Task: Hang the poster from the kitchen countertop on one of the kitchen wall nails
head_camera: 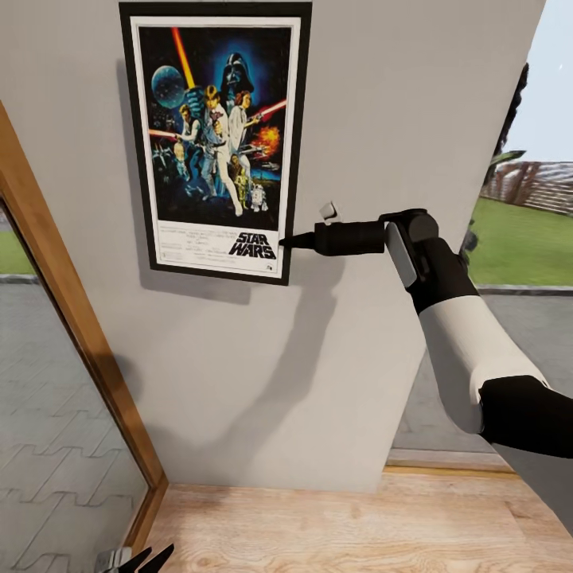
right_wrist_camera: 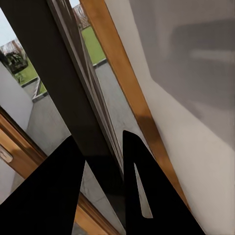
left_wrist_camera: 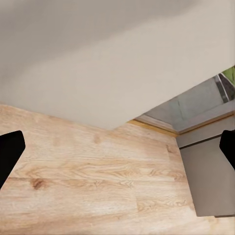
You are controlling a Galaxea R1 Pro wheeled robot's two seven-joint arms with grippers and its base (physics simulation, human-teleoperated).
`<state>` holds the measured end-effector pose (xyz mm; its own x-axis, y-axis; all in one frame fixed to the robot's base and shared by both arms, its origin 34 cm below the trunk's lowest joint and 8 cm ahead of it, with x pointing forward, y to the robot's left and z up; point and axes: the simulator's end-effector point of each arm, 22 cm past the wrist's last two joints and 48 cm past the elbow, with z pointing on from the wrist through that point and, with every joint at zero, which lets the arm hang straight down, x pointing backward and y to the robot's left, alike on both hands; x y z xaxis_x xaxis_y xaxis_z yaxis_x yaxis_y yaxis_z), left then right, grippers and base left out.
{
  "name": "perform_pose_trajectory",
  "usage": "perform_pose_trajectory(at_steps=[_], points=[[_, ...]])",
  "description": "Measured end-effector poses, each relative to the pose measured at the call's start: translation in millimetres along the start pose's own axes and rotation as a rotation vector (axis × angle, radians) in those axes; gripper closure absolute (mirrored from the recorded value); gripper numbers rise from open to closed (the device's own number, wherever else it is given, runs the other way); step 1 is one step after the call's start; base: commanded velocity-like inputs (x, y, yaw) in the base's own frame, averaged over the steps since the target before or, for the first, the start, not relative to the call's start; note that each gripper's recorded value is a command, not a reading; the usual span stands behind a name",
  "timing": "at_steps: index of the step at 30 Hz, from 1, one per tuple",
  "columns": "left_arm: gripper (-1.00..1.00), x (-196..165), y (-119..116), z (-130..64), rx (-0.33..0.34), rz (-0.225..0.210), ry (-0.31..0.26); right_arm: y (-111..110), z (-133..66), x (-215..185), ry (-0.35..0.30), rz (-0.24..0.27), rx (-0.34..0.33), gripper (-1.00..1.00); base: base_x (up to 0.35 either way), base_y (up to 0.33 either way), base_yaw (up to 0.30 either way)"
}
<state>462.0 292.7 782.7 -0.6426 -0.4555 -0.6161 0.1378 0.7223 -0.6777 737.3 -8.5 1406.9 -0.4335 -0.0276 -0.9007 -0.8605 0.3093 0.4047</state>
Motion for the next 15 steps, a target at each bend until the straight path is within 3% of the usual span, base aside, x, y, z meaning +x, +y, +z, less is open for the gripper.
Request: perform_pose_trajectory(at_steps=[15], points=[[-1.00,-0.7,0.1,0.1,0.000,0.000,-0.002,-0.6,0.1,1.4,0.001,0.002,0.000,1.00,0.000,0.000,0.000]])
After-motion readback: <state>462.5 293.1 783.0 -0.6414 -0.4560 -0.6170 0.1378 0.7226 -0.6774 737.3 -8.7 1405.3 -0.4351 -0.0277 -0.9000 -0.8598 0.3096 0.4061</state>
